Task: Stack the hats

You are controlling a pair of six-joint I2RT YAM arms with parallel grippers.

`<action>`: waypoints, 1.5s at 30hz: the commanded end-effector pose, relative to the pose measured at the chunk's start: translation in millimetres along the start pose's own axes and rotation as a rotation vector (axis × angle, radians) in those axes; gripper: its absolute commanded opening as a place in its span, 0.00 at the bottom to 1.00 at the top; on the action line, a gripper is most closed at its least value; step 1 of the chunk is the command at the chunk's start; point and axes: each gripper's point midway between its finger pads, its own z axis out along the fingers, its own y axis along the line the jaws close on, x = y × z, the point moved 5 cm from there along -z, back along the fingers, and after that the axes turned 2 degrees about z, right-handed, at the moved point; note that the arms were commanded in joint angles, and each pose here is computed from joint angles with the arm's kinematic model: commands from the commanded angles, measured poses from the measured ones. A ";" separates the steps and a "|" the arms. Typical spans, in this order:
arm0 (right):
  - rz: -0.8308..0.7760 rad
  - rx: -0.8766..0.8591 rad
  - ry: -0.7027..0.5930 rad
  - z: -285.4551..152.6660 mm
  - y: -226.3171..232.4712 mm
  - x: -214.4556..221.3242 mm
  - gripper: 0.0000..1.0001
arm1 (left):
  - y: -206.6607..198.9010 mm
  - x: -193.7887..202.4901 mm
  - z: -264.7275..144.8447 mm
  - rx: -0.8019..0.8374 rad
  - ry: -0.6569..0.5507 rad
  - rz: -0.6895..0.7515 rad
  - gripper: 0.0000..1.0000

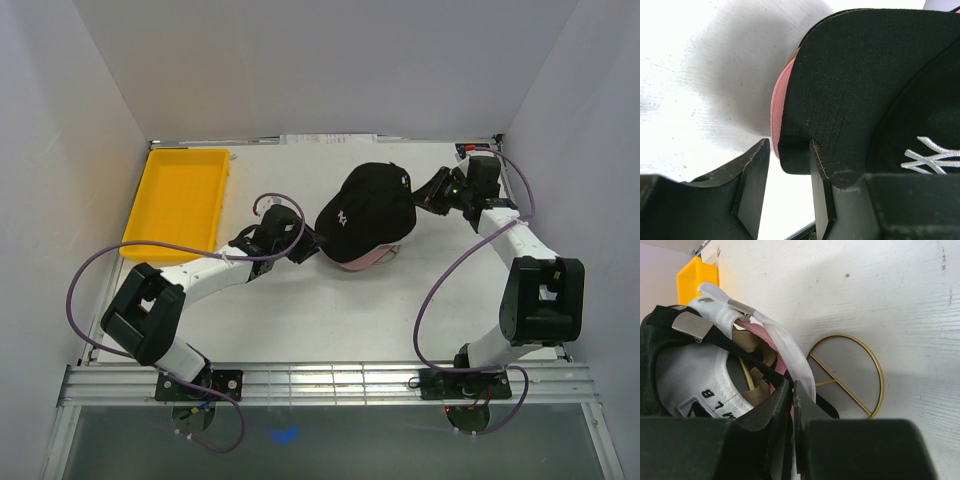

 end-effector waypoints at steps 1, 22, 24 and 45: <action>0.046 0.131 0.076 5.2 -34.0 24.1 0.14 | -7.6 -4.0 -1.7 0.024 -0.008 0.000 0.48; 0.003 0.082 -0.049 -33.7 30.7 -25.8 0.60 | -49.8 -27.2 -67.6 0.113 -0.079 0.090 0.53; -0.006 0.076 -0.064 -39.8 39.4 -30.8 0.60 | -54.4 -29.4 -76.6 0.132 -0.089 0.105 0.53; -0.214 0.009 -0.239 -151.1 86.8 -18.8 0.91 | -70.9 -26.0 -189.8 0.288 -0.030 0.538 0.54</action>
